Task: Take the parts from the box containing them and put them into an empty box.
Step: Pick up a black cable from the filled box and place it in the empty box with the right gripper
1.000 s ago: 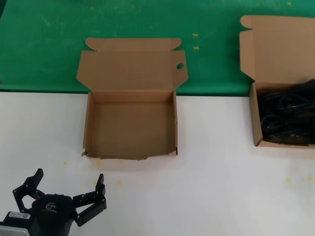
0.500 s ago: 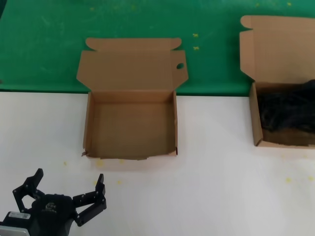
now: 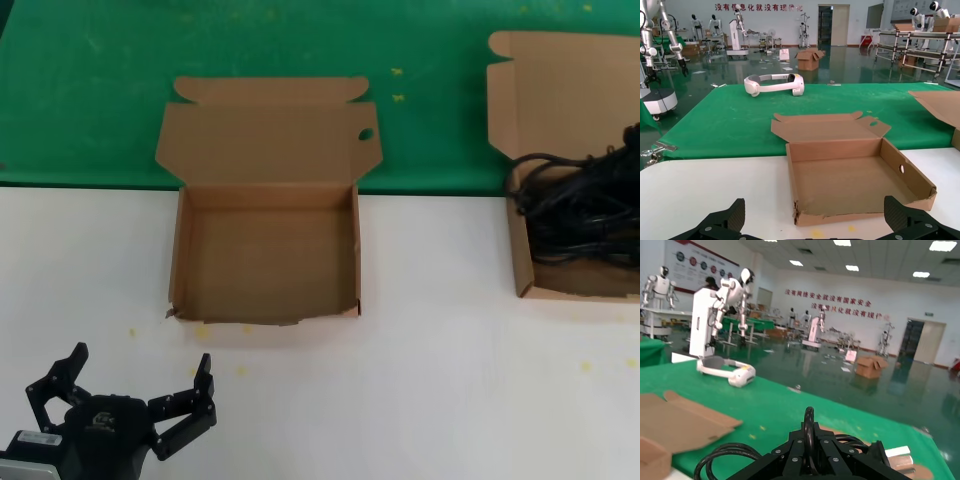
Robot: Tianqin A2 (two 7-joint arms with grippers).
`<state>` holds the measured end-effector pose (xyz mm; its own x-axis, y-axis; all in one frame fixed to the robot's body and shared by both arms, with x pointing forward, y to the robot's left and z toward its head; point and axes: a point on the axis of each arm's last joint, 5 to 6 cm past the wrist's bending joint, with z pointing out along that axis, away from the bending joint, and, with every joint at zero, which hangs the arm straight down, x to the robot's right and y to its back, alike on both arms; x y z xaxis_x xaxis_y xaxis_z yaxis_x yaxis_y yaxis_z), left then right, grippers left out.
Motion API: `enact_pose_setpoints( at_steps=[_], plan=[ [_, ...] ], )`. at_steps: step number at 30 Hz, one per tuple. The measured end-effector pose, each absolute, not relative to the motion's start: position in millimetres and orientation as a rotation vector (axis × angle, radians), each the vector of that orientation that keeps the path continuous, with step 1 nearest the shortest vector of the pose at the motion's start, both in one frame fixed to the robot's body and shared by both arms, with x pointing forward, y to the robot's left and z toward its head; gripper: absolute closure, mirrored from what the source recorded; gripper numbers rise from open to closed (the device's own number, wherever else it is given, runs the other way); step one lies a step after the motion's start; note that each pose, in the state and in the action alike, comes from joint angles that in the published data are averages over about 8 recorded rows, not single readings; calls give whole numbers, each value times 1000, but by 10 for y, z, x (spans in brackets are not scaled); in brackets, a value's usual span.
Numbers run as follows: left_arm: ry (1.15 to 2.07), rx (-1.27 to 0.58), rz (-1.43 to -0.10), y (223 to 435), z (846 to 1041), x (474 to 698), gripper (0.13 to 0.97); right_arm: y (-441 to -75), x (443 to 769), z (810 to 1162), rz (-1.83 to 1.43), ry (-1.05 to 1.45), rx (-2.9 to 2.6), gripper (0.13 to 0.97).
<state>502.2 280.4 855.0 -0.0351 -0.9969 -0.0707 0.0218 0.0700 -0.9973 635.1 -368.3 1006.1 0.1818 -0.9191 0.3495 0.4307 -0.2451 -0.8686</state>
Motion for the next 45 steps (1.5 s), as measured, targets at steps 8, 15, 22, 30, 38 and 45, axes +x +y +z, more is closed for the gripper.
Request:
enact_pose_setpoints(
  at_steps=[8, 15, 22, 30, 38, 45],
  plan=[
    [1253, -1125, -1193, 2804, 8550, 5022, 132, -3360, 6379, 10242, -1373, 453, -1243, 935],
    [1253, -1125, -1193, 2804, 8550, 5022, 132, -2931, 6559, 10303, -1314, 371, -1274, 935],
    [1253, -1125, -1193, 2804, 8550, 5022, 132, -2478, 6778, 10267, -1252, 311, -1306, 935],
    [1253, -1125, -1193, 2804, 8550, 5022, 132, -2087, 7001, 10158, -1177, 285, -1341, 935],
    [1253, -1125, -1193, 2804, 8550, 5022, 132, -1842, 7187, 10075, -1141, 274, -1369, 935],
    [1253, -1125, -1193, 2804, 8550, 5022, 132, -1652, 7314, 9992, -1101, 257, -1397, 935]
  ],
)
